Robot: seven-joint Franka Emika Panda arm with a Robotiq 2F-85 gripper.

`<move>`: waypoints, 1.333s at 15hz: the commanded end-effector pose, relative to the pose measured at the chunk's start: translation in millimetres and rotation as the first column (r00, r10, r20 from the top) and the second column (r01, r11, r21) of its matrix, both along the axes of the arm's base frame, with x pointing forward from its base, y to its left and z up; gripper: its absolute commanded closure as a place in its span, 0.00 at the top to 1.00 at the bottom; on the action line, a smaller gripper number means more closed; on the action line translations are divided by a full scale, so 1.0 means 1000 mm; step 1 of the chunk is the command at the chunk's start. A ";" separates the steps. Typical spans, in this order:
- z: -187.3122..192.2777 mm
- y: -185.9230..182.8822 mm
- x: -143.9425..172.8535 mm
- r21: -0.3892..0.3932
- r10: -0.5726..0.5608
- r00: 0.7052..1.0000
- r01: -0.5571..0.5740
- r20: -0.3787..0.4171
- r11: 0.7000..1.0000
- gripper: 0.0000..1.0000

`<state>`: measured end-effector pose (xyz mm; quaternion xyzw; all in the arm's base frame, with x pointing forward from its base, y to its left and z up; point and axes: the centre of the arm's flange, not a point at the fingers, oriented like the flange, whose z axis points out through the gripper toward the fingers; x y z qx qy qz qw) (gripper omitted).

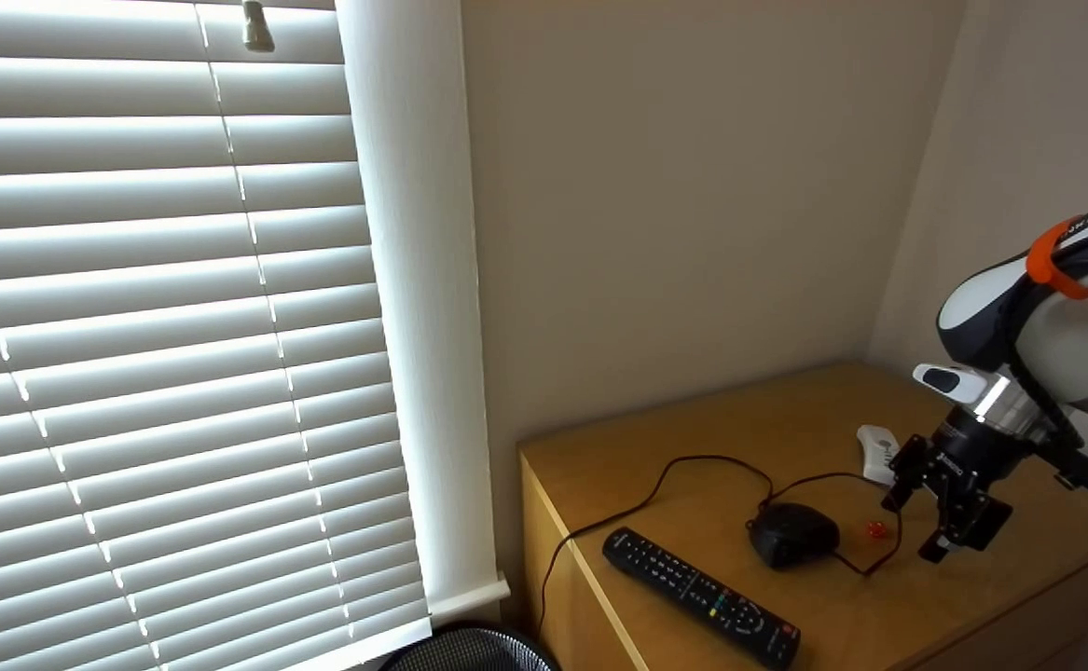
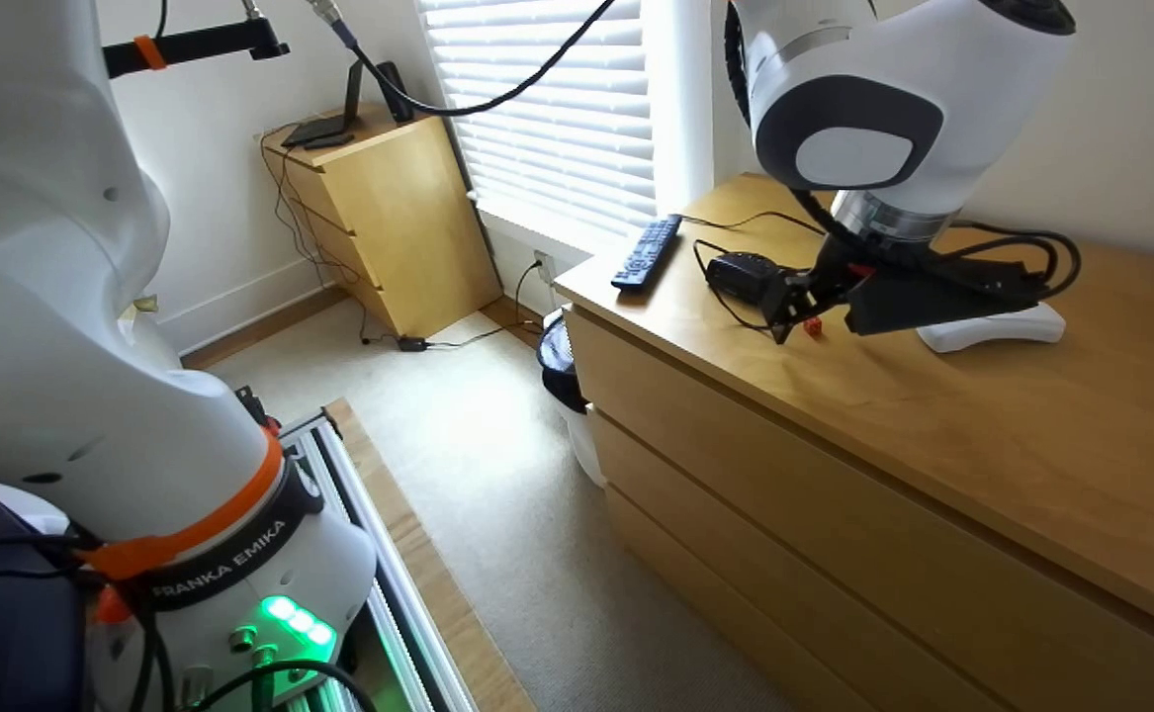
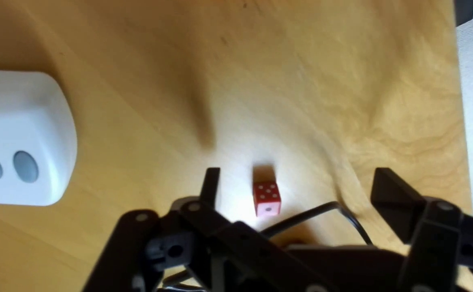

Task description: Move the orange object to the right

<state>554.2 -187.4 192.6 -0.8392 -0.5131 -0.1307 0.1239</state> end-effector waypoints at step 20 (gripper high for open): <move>-0.015 0.002 0.009 0.100 0.020 0.993 -0.032 0.116 0.994 0.04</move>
